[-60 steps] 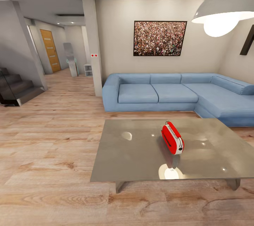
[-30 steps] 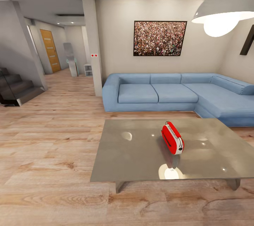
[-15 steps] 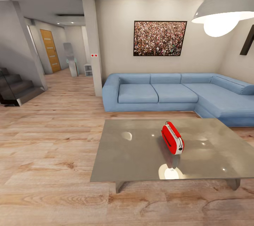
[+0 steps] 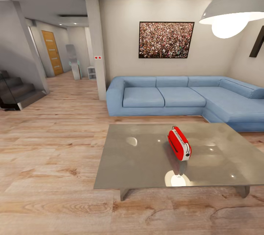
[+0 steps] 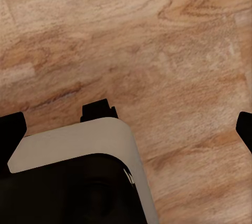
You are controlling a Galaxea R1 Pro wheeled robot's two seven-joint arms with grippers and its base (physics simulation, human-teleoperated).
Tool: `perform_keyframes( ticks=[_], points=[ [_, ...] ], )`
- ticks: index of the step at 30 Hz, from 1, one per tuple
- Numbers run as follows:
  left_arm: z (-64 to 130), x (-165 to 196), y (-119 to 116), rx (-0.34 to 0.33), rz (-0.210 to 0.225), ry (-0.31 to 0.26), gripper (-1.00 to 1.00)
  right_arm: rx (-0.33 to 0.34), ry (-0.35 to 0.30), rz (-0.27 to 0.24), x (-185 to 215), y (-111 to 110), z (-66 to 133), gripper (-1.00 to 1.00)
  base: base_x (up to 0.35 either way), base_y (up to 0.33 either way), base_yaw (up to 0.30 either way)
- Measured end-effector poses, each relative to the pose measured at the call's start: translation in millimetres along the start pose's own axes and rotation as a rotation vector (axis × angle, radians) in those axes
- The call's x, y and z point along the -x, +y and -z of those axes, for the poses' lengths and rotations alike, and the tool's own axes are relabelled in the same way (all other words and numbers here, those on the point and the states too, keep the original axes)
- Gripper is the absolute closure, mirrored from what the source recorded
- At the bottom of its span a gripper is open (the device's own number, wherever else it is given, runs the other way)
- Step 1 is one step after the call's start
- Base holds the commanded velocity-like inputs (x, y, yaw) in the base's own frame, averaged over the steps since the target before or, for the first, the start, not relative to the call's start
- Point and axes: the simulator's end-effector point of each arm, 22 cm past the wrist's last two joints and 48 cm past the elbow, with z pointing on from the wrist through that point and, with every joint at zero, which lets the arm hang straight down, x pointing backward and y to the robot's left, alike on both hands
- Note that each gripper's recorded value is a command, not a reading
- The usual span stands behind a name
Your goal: Turn on the radio receiver that's on the table in the living room.
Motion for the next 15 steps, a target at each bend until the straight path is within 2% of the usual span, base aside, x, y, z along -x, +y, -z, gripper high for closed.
perform_keyframes(
  ticks=[15],
  points=[
    [0.0,0.0,0.0,0.000,0.000,0.000,1.00,0.000,0.000,0.000,0.0,0.0,0.0,-1.00,0.000,0.000,0.000]
  ],
)
